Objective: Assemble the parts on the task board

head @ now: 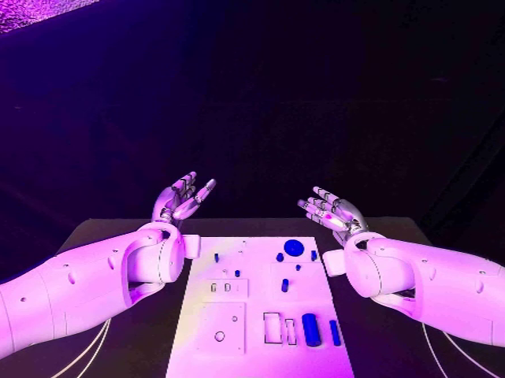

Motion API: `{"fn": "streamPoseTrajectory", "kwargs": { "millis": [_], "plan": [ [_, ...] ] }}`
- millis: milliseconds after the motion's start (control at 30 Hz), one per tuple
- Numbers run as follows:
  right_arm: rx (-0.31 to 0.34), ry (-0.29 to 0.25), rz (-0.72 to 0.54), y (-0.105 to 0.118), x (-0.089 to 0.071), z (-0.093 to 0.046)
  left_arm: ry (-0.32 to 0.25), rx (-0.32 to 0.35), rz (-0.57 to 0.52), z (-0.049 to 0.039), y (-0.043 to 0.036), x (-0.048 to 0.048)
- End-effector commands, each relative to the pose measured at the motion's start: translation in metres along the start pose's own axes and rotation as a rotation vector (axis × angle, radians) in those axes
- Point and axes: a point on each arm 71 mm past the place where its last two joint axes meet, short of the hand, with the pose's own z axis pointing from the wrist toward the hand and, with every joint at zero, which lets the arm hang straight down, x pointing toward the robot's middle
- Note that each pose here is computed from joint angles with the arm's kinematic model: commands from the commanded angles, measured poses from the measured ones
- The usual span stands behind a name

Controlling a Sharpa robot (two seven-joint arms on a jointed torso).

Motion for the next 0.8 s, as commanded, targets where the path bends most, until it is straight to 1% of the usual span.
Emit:
{"fn": "streamPoseTrajectory", "kwargs": {
  "millis": [33, 133, 233, 267, 367, 433, 533, 700, 800],
  "plan": [
    [0.031, 0.185, -0.004, -0.001, 0.01, 0.003, 0.077, 0.019, -0.022, 0.0009, -0.0024, 0.0063],
    [0.039, 0.209, -0.012, -0.001, 0.009, 0.005, 0.077, 0.019, -0.022, 0.0009, -0.0024, 0.0063],
    [0.042, 0.216, -0.014, -0.001, 0.009, 0.006, 0.077, 0.019, -0.022, 0.0009, -0.0024, 0.0063],
    [-0.16, 0.176, -0.36, 0.013, -0.008, 0.008, 0.093, 0.02, -0.036, -0.0031, -0.0045, -0.0044],
    [-0.213, 0.181, -0.449, 0.017, -0.008, 0.007, 0.114, 0.022, -0.044, -0.007, -0.0067, -0.0043],
    [-0.233, 0.185, -0.489, 0.02, -0.008, 0.007, 0.122, 0.023, -0.048, -0.0093, -0.0081, -0.0042],
    [-0.25, 0.194, -0.574, 0.026, -0.006, 0.006, 0.136, 0.025, -0.056, -0.0154, -0.0118, -0.0041],
    [-0.281, 0.192, -0.713, 0.04, -0.009, 0.008, 0.148, 0.032, -0.064, -0.0247, -0.0176, -0.0051],
    [-0.302, 0.212, -0.81, 0.047, -0.01, 0.011, 0.156, 0.037, -0.07, -0.0296, -0.021, -0.0063]
  ]
}}
